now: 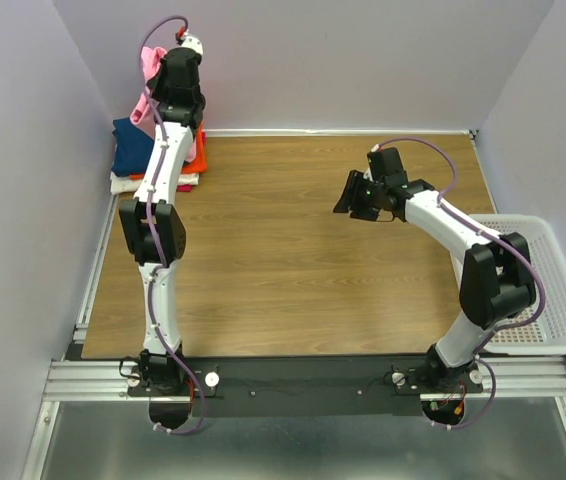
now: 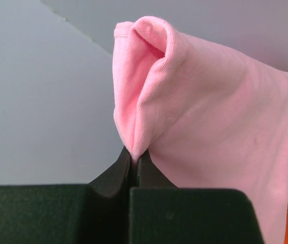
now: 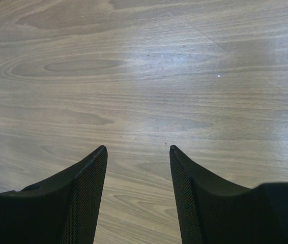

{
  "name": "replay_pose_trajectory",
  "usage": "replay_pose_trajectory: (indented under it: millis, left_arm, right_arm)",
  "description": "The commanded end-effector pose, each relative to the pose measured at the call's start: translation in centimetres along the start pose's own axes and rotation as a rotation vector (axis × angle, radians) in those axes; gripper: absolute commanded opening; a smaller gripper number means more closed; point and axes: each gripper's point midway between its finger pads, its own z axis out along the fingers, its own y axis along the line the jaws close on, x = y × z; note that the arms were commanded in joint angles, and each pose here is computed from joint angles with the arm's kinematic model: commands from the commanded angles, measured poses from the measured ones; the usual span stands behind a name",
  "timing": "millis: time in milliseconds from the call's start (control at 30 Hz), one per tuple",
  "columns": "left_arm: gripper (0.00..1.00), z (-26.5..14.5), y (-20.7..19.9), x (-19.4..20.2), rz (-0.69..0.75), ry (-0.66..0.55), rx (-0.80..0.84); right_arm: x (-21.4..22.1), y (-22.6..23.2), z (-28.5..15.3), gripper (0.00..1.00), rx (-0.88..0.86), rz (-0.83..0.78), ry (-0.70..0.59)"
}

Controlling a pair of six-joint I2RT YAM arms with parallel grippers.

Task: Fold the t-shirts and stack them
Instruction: Neatly place the folded tshirt to the corner

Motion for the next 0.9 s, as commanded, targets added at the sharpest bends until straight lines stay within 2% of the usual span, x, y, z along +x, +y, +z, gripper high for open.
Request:
replay_pose_trajectory:
  millis: [0, 100, 233, 267, 300, 700, 833, 867]
  left_arm:
    - [0.0, 1.9, 1.6, -0.2, -0.086, -0.045, 0.025]
    - [0.09, 4.0, 1.4, 2.7, -0.099, 0.003, 0.031]
    - [0.43, 6.5, 3.9, 5.5, -0.205, 0.037, 0.013]
    - [0.84, 6.8, 4.3, 5.7, -0.225, 0.04, 0.008]
    - [0.94, 6.9, 5.2, 5.8, -0.25, 0.042, -0.003]
    - [0.96, 2.8, 7.3, 0.0, -0.5, -0.084, 0.108]
    - [0.96, 0.0, 5.3, -1.3, -0.666, -0.092, 0.26]
    - [0.96, -0.4, 3.7, 0.0, -0.684, -0.05, 0.297]
  right_arm:
    - [0.1, 0.6, 0.5, 0.59, 0.005, -0.019, 0.017]
    - [0.6, 1.1, 1.1, 0.59, 0.004, -0.03, 0.04]
    - [0.9, 1.6, 1.5, 0.59, 0.006, -0.041, 0.053]
    - [0.9, 1.7, 1.5, 0.59, 0.007, -0.044, 0.055]
    - [1.0, 1.7, 1.5, 0.59, 0.01, -0.043, 0.056]
    - [-1.3, 2.3, -0.7, 0.6, 0.019, -0.065, -0.039]
    - [-2.3, 2.6, -1.7, 0.6, 0.018, -0.075, -0.08]
    - [-2.5, 2.8, -2.0, 0.6, 0.015, -0.077, -0.087]
